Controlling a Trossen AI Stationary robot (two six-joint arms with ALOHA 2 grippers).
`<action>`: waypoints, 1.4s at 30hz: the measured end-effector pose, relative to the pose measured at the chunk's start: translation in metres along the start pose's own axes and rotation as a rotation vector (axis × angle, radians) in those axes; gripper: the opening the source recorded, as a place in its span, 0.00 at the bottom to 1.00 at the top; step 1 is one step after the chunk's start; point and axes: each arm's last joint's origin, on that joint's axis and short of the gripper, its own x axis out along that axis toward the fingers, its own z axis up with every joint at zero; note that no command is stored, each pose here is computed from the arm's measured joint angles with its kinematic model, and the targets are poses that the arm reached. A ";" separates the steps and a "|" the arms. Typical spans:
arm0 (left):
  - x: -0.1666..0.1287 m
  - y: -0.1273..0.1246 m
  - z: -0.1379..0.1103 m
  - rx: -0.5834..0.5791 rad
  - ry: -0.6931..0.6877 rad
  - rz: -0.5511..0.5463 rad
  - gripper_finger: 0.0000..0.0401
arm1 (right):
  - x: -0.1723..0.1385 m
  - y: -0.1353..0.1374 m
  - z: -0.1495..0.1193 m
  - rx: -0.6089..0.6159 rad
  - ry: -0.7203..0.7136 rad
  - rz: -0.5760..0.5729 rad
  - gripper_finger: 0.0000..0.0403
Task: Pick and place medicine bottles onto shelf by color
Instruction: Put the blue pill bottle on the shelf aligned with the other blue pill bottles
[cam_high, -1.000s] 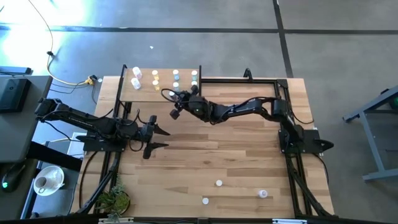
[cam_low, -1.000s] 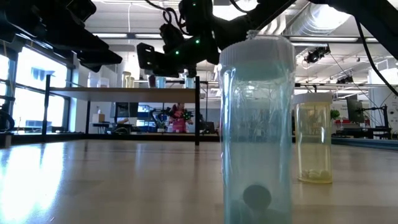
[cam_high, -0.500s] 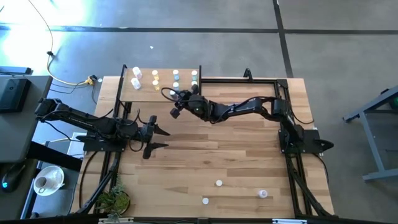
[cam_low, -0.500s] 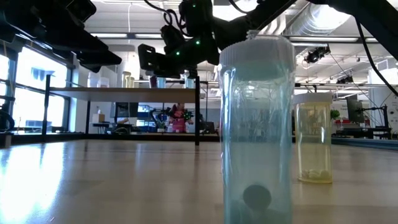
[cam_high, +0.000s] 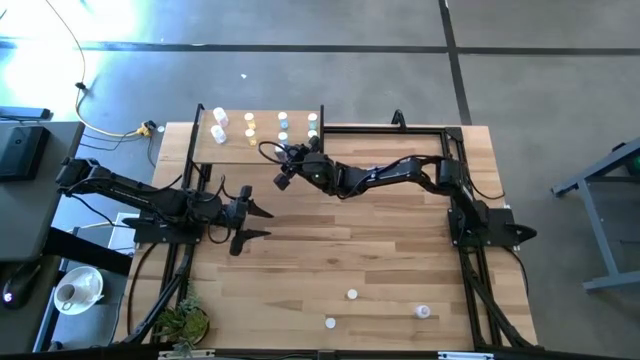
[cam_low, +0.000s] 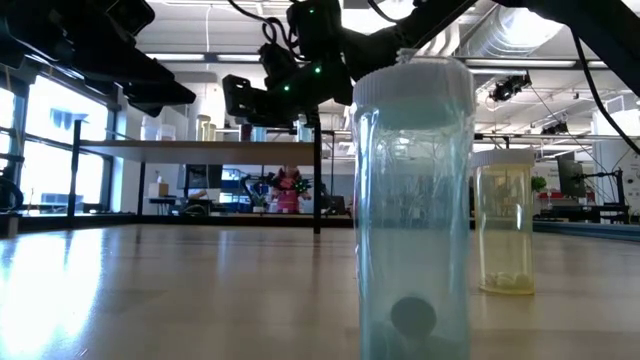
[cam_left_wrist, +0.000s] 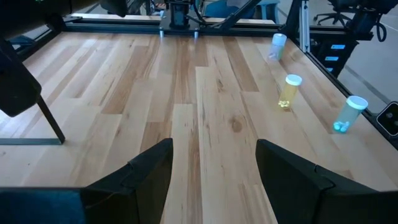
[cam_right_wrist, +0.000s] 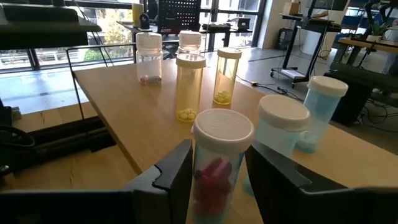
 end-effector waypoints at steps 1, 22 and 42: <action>0.000 0.000 0.000 0.000 0.000 0.000 0.55 | 0.000 0.000 0.000 0.000 0.000 0.000 0.35; 0.000 0.000 0.000 -0.007 0.000 0.001 0.55 | 0.000 -0.002 0.000 -0.003 0.005 -0.063 0.35; 0.000 0.000 0.000 -0.027 0.002 -0.012 0.55 | 0.000 -0.001 0.000 0.006 0.004 -0.027 0.45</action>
